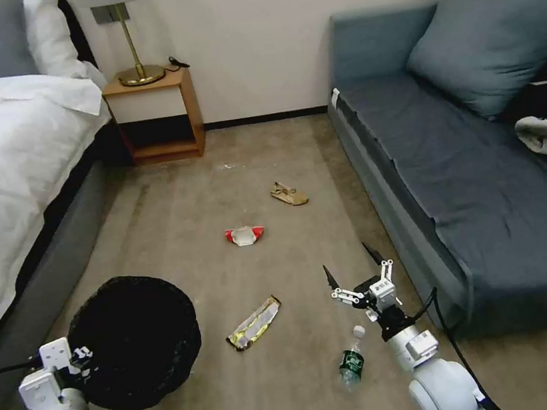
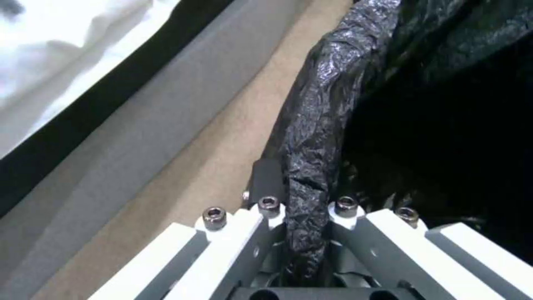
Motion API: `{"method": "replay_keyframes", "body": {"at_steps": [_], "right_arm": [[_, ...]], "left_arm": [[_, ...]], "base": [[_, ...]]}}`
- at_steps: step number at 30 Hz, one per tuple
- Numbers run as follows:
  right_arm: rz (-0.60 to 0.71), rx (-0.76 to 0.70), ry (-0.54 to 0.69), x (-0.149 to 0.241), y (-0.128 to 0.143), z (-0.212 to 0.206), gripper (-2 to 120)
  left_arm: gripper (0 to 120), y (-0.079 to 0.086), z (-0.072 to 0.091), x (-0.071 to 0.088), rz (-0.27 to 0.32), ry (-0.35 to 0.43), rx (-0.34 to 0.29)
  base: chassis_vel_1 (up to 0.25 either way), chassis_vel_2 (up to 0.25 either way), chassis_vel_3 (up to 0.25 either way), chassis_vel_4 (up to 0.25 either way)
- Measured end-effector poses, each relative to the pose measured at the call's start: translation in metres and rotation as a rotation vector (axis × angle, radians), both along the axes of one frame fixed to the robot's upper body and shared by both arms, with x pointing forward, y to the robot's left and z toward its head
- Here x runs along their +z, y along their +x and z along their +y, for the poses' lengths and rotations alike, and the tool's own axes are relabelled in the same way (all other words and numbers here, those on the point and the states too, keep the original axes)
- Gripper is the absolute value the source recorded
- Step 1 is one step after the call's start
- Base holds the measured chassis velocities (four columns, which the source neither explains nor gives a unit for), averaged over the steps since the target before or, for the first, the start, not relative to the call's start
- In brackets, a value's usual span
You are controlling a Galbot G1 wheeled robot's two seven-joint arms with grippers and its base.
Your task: Pick up the trash bin, then pick up the garbage on the floor and place it into the trash bin.
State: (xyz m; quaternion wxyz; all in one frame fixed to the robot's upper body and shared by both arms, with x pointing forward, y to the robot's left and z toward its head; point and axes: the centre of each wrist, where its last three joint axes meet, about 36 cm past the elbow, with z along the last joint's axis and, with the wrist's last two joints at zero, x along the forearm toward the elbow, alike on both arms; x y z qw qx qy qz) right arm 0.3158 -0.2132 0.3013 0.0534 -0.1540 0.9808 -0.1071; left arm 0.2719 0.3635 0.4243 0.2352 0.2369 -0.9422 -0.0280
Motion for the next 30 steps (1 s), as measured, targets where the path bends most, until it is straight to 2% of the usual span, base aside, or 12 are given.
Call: {"method": "replay_keyframes", "body": {"at_steps": [3,6,7,11,12,15,21,30], "right_arm": [[0.087,-0.051,-0.012,0.006,-0.004,0.004,100],[0.381,-0.136,0.013,0.023,-0.011,0.013,100],[0.381,-0.136,0.013,0.023,-0.011,0.013,100],[0.798,-0.112,0.064,0.031,-0.003,0.015,100],[0.798,-0.112,0.064,0.031,-0.003,0.015,100],[1.014,-0.107,0.027,0.008,0.012,0.016,100],[1.107,-0.157,-0.015,-0.014,0.028,0.027,100],[1.132,-0.222,-0.071,-0.038,0.048,0.035,100]], "left_arm": [[3,0.0,0.001,-0.001,-0.002,0.001,0.002],[3,0.0,0.002,-0.002,-0.007,0.003,0.005],[3,0.0,0.002,-0.002,-0.007,0.003,0.005],[3,0.001,0.003,-0.003,-0.017,0.003,0.01],[3,0.001,0.003,-0.003,-0.017,0.003,0.01],[3,0.001,0.002,-0.004,-0.022,0.004,0.016],[3,-0.001,0.002,-0.005,-0.021,0.003,0.019],[3,-0.002,0.004,-0.007,-0.038,0.009,0.027]], "base": [[0.078,-0.044,-0.056,0.059],[0.039,-0.028,-0.03,0.021],[0.0,0.0,0.0,0.0],[0.0,0.0,0.0,0.0],[0.0,0.0,0.0,0.0],[0.0,0.0,0.0,0.0],[0.0,0.0,0.0,0.0],[0.0,0.0,0.0,0.0]]}}
